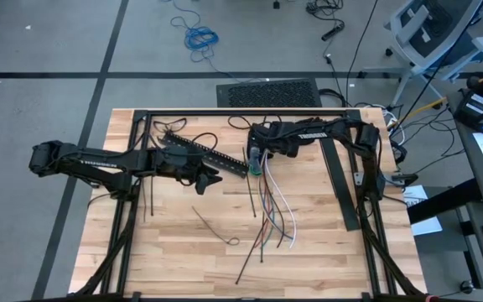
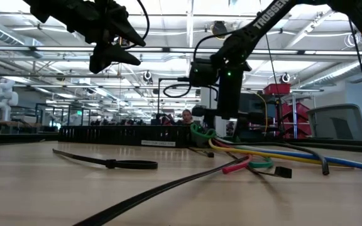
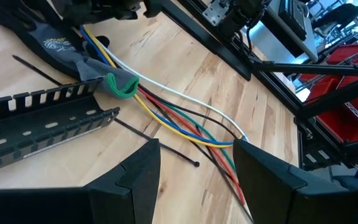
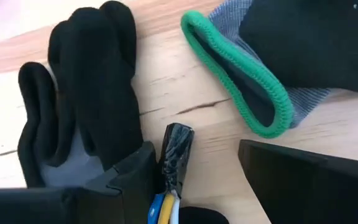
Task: Ziptie cables
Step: Wrap the cable wires with the black zip tie
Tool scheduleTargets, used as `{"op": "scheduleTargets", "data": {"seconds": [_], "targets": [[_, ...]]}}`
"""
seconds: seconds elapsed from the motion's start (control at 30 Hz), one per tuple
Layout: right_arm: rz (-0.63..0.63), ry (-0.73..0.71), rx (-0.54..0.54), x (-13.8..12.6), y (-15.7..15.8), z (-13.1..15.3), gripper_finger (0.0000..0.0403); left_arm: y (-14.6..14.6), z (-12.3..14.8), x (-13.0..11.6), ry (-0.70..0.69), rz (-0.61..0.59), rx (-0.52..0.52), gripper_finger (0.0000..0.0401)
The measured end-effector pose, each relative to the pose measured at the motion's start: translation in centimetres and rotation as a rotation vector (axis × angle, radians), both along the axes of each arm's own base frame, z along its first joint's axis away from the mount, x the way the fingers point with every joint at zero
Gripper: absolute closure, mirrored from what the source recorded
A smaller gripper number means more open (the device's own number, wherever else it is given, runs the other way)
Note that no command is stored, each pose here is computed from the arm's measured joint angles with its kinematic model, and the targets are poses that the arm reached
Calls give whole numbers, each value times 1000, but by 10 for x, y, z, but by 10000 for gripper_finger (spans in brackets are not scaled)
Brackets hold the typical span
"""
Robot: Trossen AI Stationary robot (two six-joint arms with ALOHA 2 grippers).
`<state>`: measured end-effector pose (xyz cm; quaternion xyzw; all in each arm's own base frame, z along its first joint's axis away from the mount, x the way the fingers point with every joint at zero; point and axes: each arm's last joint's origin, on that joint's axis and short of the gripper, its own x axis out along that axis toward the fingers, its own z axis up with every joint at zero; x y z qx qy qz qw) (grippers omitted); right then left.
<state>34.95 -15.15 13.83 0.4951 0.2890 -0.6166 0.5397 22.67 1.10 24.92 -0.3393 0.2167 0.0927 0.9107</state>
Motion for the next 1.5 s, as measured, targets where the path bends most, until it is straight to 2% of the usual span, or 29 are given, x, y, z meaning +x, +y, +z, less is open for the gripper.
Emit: {"op": "scheduleTargets", "data": {"seconds": [0.27, 0.43, 0.77, 1.03, 1.33, 1.4, 1.5], "targets": [[-13, 96, 52, -11, 5, -3, 179, 0, 0, 0, 0, 0, 1, 205], [-32, 51, 72, -8, 6, -3, 179, 0, 0, 0, 0, 5, 3, 205], [-173, -33, 66, 1, 24, -3, 179, 0, 0, 0, 0, 8, -1, 205], [-187, -15, 53, 4, 28, -11, 182, 0, 0, 0, 0, 8, -1, 205], [-193, -8, 72, 0, 20, -12, 231, 0, 0, 0, 0, 8, -2, 205], [-186, 7, 63, 1, 22, -14, 253, 0, 0, 0, 0, 8, -2, 205], [-162, 19, 64, 1, 22, -16, 307, 0, 0, 0, 0, 9, -3, 205]]}}
